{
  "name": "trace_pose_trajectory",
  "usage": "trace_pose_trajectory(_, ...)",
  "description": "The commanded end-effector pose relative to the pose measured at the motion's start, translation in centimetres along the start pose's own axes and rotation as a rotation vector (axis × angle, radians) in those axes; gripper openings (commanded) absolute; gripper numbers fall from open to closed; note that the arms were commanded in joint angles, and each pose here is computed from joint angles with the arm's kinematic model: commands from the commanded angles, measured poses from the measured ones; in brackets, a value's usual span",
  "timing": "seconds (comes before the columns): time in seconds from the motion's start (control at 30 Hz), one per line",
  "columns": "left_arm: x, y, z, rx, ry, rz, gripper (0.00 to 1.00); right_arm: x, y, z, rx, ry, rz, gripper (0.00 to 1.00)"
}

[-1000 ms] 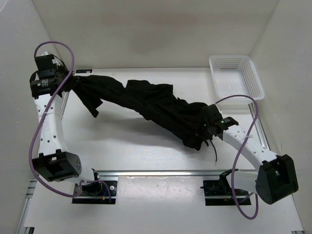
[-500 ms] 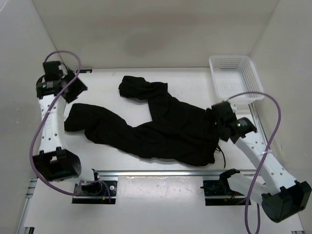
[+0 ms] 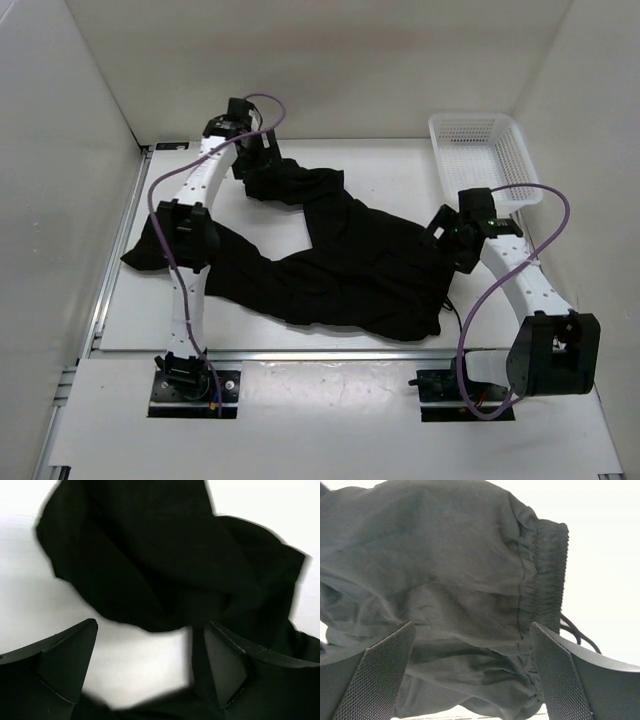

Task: Fold and stack the trousers
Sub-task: Flatten the trousers out

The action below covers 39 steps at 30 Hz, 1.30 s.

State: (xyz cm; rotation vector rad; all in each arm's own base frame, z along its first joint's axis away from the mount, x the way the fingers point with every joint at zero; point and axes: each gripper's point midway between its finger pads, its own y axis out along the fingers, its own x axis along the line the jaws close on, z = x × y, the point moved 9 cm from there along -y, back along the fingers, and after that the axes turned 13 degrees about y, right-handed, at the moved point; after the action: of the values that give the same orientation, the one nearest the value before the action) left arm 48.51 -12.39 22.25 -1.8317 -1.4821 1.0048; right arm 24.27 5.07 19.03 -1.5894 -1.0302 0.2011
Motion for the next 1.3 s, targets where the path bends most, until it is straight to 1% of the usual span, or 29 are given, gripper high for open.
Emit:
trace_pose_trajectory(0.0, -0.3, 1.0, -1.0, -0.014, -0.01, 0.001, 0.99, 0.3, -0.1, -1.0, 0.008, -0.007, -0.07, 1.0)
trace_pose_trajectory(0.03, -0.6, 1.6, -1.5, -0.023, -0.017, 0.026, 0.99, -0.6, 0.5, -1.6, 0.02, 0.022, -0.047, 1.0)
trace_pose_trajectory(0.1, -0.2, 4.0, -0.4, 0.032, -0.024, 0.027, 0.99, -1.2, 1.3, -2.2, 0.029, 0.045, -0.045, 1.0)
trace_pose_trajectory(0.23, -0.2, 6.2, 0.8, 0.078, -0.062, 0.056, 0.99, -2.4, 3.7, -3.3, 0.061, 0.09, 0.006, 1.0)
trace_pose_trajectory(0.27, -0.3, 6.6, 1.0, 0.091, -0.064, 0.073, 0.91, -2.4, 4.0, -3.1, 0.082, 0.092, 0.009, 1.0)
trace_pose_trajectory(0.3, -0.4, 6.7, 1.3, 0.105, -0.066, 0.091, 0.48, -2.4, 4.6, -3.1, 0.086, 0.092, 0.0, 0.98)
trace_pose_trajectory(0.33, -0.4, 6.7, 1.3, 0.105, -0.067, 0.091, 0.12, -2.7, 5.4, -3.1, 0.108, 0.104, 0.01, 0.96)
trace_pose_trajectory(0.37, -0.1, 5.9, 1.2, 0.102, -0.066, 0.05, 0.1, -2.8, 5.8, -3.0, 0.128, 0.107, 0.015, 0.93)
trace_pose_trajectory(0.4, 0.1, 5.5, 1.5, 0.106, -0.082, 0.016, 0.1, -2.9, 6.8, -2.8, 0.155, 0.112, 0.026, 0.9)
trace_pose_trajectory(0.43, 0.2, 2.2, 0.2, 0.041, -0.093, -0.013, 0.1, -2.8, 7.2, -2.9, 0.17, 0.114, 0.027, 0.82)
trace_pose_trajectory(0.5, 2.4, -0.7, -0.1, -0.015, -0.136, -0.137, 0.1, -2.7, 8.1, -2.6, 0.183, 0.091, 0.03, 0.75)
trace_pose_trajectory(0.53, 3.2, -2.7, -0.7, -0.061, -0.15, -0.156, 0.1, -2.5, 8.6, -2.3, 0.191, 0.067, 0.028, 0.66)
trace_pose_trajectory(0.57, 3.7, -7.1, -1.8, -0.159, -0.163, -0.18, 0.1, -2.2, 8.7, -2.2, 0.188, 0.056, 0.018, 0.59)
trace_pose_trajectory(0.6, 5.9, -9.0, -1.8, -0.184, -0.203, -0.221, 0.1, -1.9, 9.0, -1.6, 0.205, 0.036, 0.02, 0.49)
trace_pose_trajectory(0.63, 6.9, -11.0, -2.1, -0.22, -0.224, -0.234, 0.1, -1.5, 9.0, -1.7, 0.181, 0.011, 0.02, 0.31)
trace_pose_trajectory(0.67, 7.5, -14.4, -2.5, -0.297, -0.24, -0.239, 0.1, -1.1, 9.0, -1.7, 0.173, -0.002, 0.018, 0.21)
trace_pose_trajectory(0.7, 9.4, -16.1, -2.5, -0.328, -0.276, -0.269, 0.1, -0.3, 9.0, -1.9, 0.163, -0.02, 0.011, 0.12)
trace_pose_trajectory(0.73, 10.0, -17.5, -2.6, -0.358, -0.29, -0.281, 0.1, 0.1, 8.9, -2.1, 0.146, -0.031, 0.01, 0.02)
trace_pose_trajectory(0.77, 10.4, -19.5, -2.6, -0.398, -0.289, -0.282, 0.1, 0.6, 8.7, -1.9, 0.144, -0.037, 0.021, 0.0)
trace_pose_trajectory(0.87, 12.3, -21.3, -2.5, -0.428, -0.311, -0.304, 0.1, 2.3, 7.8, -3.0, 0.068, -0.066, 0.021, 0.0)
trace_pose_trajectory(0.93, 12.9, -20.7, -2.8, -0.414, -0.306, -0.293, 0.1, 3.9, 6.9, -4.2, 0.016, -0.067, 0.001, 0.0)
trace_pose_trajectory(0.97, 13.1, -20.1, -3.0, -0.403, -0.297, -0.296, 0.14, 4.3, 6.6, -4.8, -0.018, -0.068, 0.002, 0.0)
trace_pose_trajectory(1.0, 14.1, -18.0, -2.9, -0.352, -0.311, -0.29, 0.25, 4.8, 6.3, -5.3, -0.031, -0.068, -0.012, 0.0)
trace_pose_trajectory(1.03, 14.3, -16.7, -2.8, -0.308, -0.298, -0.266, 0.45, 5.6, 6.2, -5.9, -0.041, -0.068, -0.023, 0.0)
trace_pose_trajectory(1.07, 14.4, -16.6, -3.5, -0.307, -0.297, -0.257, 0.7, 5.9, 6.2, -6.2, -0.032, -0.091, -0.031, 0.0)
trace_pose_trajectory(1.1, 15.0, -14.2, -2.1, -0.166, -0.324, -0.266, 0.75, 5.9, 6.8, -6.2, 0.0, -0.091, 0.004, 0.16)
trace_pose_trajectory(1.17, 14.4, -13.9, -2.1, -0.143, -0.317, -0.259, 0.81, 6.6, 6.4, -5.7, 0.012, -0.123, -0.014, 0.38)
trace_pose_trajectory(1.2, 13.6, -15.6, -2.1, -0.183, -0.302, -0.267, 0.88, 6.6, 5.7, -5.7, -0.001, -0.134, -0.028, 0.58)
trace_pose_trajectory(1.27, 12.7, -15.2, -1.4, -0.21, -0.267, -0.268, 0.94, 7.1, 4.3, -4.2, -0.002, -0.171, -0.062, 0.76)
